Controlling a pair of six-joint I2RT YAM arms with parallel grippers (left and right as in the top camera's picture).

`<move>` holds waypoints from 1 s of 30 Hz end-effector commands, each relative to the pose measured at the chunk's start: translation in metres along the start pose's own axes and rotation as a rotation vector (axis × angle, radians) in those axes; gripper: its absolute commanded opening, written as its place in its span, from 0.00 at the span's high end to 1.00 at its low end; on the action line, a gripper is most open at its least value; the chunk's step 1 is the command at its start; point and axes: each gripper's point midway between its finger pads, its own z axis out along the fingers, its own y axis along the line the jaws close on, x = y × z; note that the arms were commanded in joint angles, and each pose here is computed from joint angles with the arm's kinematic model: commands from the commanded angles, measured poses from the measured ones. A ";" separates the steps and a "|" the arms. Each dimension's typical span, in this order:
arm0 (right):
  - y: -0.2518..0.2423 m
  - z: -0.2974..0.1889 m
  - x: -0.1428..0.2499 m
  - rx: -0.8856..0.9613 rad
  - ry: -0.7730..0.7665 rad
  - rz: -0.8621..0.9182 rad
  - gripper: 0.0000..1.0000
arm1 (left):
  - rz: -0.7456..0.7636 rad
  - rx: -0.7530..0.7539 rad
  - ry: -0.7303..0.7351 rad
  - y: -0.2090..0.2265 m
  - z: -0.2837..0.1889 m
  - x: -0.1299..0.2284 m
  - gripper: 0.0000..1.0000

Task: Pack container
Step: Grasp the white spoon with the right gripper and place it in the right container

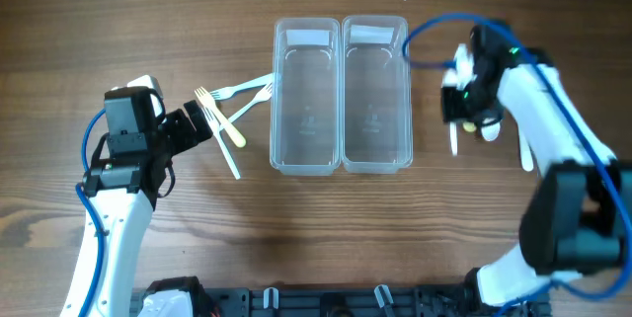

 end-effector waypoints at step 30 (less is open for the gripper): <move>0.103 -0.073 -0.053 -0.127 -0.384 -0.056 0.49 | 0.027 0.001 -0.015 -0.003 -0.002 -0.006 0.00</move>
